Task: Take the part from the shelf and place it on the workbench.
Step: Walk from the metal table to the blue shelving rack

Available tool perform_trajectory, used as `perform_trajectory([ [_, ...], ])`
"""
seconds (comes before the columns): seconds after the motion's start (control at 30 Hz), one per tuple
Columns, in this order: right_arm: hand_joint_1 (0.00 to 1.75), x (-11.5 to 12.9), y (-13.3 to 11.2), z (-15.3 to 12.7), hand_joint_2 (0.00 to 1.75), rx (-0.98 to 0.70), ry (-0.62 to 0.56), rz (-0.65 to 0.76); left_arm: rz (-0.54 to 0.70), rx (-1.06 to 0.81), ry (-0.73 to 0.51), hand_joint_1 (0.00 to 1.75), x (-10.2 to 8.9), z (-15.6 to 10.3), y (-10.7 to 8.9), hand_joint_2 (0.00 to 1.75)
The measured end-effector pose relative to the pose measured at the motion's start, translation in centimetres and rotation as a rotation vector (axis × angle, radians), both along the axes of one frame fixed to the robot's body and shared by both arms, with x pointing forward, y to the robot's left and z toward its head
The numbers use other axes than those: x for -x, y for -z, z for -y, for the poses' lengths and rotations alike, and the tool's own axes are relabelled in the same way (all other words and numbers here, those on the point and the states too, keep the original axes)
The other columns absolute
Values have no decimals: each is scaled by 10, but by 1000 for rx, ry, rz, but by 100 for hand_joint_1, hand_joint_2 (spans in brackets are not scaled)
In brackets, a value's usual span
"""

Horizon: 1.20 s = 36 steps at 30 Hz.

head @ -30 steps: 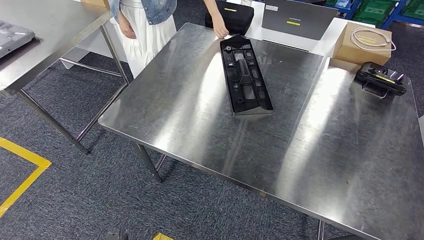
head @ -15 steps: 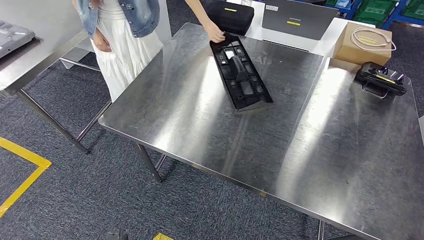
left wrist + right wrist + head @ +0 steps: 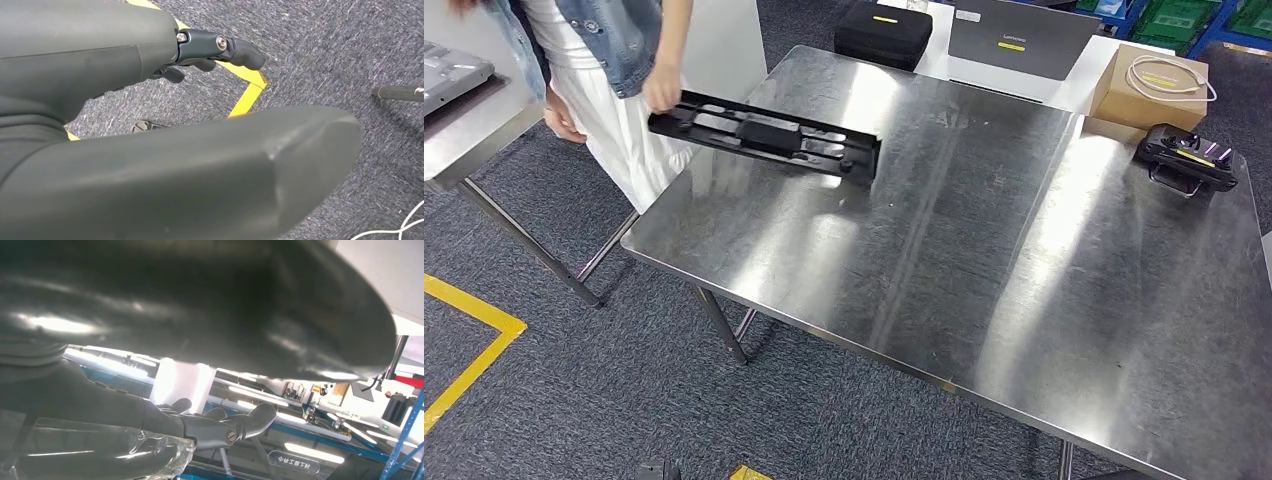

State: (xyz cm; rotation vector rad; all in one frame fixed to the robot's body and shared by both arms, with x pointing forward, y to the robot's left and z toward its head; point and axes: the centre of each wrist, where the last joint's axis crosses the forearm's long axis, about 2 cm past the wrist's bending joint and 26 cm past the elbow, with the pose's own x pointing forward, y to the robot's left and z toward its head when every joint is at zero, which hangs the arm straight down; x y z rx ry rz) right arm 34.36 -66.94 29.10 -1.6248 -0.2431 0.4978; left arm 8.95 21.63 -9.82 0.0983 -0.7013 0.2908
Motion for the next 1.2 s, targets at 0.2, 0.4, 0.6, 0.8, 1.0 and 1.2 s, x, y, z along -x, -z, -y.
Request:
perform_trajectory([
  [0.2,0,-1,0,-1,0,1,-1,-3,3,0,0,0,0,1,0,0],
  [0.4,0,-1,1,-1,0,2,-3,-4,4,3,1,0,0,1,0,0],
  [0.6,0,-2,1,-2,0,1,-5,-4,5,4,1,0,0,1,0,0],
  [0.8,0,-2,2,-3,0,0,-6,-4,5,7,2,0,0,1,0,0],
  [1.0,0,-1,5,-3,0,-1,-5,-12,3,7,3,0,0,1,0,0],
  [1.2,0,4,5,2,0,4,5,-15,4,9,5,0,-1,3,-1,0],
])
